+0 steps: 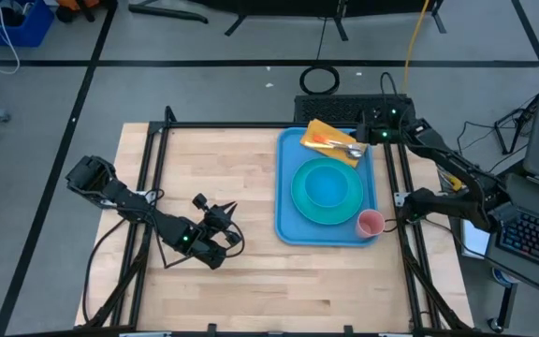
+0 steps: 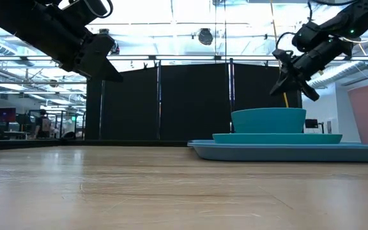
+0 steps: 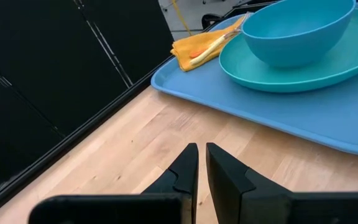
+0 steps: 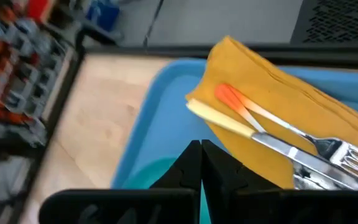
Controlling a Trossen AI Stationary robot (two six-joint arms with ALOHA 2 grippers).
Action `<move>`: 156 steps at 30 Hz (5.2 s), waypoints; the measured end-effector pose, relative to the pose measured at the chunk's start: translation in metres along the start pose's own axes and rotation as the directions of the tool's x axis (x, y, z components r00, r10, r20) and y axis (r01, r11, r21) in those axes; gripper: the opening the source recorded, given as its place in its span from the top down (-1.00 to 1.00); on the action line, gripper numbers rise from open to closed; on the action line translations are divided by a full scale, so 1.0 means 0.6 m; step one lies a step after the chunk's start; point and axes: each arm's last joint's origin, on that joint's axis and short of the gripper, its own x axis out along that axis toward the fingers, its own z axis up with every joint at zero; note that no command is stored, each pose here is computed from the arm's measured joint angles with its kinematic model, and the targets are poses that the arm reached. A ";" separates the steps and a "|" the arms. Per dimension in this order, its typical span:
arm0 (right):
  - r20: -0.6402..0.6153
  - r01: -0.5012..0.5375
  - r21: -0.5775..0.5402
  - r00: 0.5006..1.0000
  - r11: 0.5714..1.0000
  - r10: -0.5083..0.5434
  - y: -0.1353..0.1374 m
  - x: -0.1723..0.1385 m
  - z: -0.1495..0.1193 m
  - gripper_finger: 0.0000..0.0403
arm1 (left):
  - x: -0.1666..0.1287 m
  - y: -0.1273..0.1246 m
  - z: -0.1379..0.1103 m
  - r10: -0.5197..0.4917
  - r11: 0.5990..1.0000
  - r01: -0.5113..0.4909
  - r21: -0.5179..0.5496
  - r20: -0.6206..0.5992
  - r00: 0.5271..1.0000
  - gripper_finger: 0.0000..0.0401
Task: Set up tray
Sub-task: Adjust the yellow table napkin on the blue serving tray, then adjust the fork on the yellow table napkin on the blue serving tray
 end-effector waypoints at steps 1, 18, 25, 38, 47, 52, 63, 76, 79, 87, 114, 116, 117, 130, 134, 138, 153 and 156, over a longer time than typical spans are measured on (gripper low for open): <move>-0.013 0.004 -0.022 1.000 1.000 -0.004 0.000 0.004 -0.002 1.00 | 0.000 0.000 0.000 0.000 1.000 0.000 -0.001 0.000 1.000 0.81; -0.135 0.330 -0.569 0.866 0.753 -0.482 0.069 0.067 0.031 1.00 | 0.039 0.017 0.011 0.095 0.995 -0.096 -0.033 -0.011 0.995 0.81; -0.177 0.271 -0.647 0.856 0.713 -0.486 0.086 0.097 0.063 0.91 | 0.066 0.031 0.015 0.116 0.990 -0.120 -0.074 -0.061 0.991 0.81; -0.242 0.297 -0.661 0.785 0.689 -0.570 0.061 0.176 0.093 0.17 | 0.099 0.047 0.020 0.113 0.985 -0.128 -0.118 -0.125 0.986 0.81; -0.359 0.259 -0.625 0.742 0.736 -0.566 0.047 0.224 0.113 0.22 | 0.099 0.047 0.020 0.106 0.989 -0.118 -0.092 -0.129 0.986 0.81; -0.379 0.270 -0.608 0.727 0.747 -0.572 0.041 0.241 0.120 0.22 | 0.099 0.046 0.020 0.096 0.990 -0.109 -0.089 -0.136 0.986 0.81; -0.446 0.311 -0.539 0.684 0.783 -0.578 0.005 0.260 0.116 0.28 | 0.099 0.046 0.020 0.097 0.991 -0.109 -0.083 -0.136 0.986 0.81; -0.489 0.339 -0.509 0.642 0.791 -0.590 -0.042 0.276 0.117 0.34 | 0.102 0.049 0.021 0.122 0.988 -0.132 -0.075 -0.126 0.985 0.81; -0.490 0.329 -0.519 0.642 0.789 -0.590 -0.045 0.279 0.116 0.38 | 0.103 0.050 0.021 0.126 0.988 -0.136 -0.076 -0.127 0.984 0.81; -0.479 0.307 -0.540 0.653 0.783 -0.587 -0.046 0.284 0.117 0.57 | 0.106 0.052 0.021 0.132 0.987 -0.142 -0.078 -0.129 0.983 0.81; -0.561 -0.001 -0.690 0.633 0.724 -0.534 -0.021 0.327 0.075 0.98 | 0.106 0.052 0.021 0.131 0.987 -0.141 -0.077 -0.130 0.983 0.81; -0.560 -0.023 -0.704 0.633 0.710 -0.535 -0.015 0.330 0.071 0.98 | 0.106 0.052 0.021 0.131 0.987 -0.141 -0.077 -0.130 0.983 0.81; -0.559 -0.032 -0.709 0.634 0.704 -0.534 -0.013 0.331 0.070 0.98 | 0.106 0.052 0.021 0.131 0.987 -0.141 -0.077 -0.130 0.983 0.81; -0.508 -0.018 -0.764 0.633 0.645 -0.584 0.004 0.333 0.064 0.97 | 0.106 0.052 0.021 0.129 0.987 -0.140 -0.077 -0.131 0.983 0.81; -0.485 -0.008 -0.771 0.656 0.637 -0.579 0.013 0.324 0.070 0.92 | 0.106 0.052 0.021 0.129 0.987 -0.140 -0.076 -0.131 0.983 0.81; -0.444 0.042 -0.757 0.699 0.652 -0.561 0.030 0.302 0.087 0.85 | 0.106 0.052 0.021 0.128 0.987 -0.139 -0.077 -0.131 0.983 0.81; -0.395 0.110 -0.730 0.737 0.674 -0.548 0.043 0.267 0.111 0.78 | 0.105 0.052 0.021 0.126 0.987 -0.138 -0.082 -0.132 0.983 0.81; -0.406 0.135 -0.707 0.726 0.694 -0.555 0.035 0.264 0.113 0.84 | 0.105 0.052 0.021 0.120 0.988 -0.132 -0.085 -0.136 0.983 0.81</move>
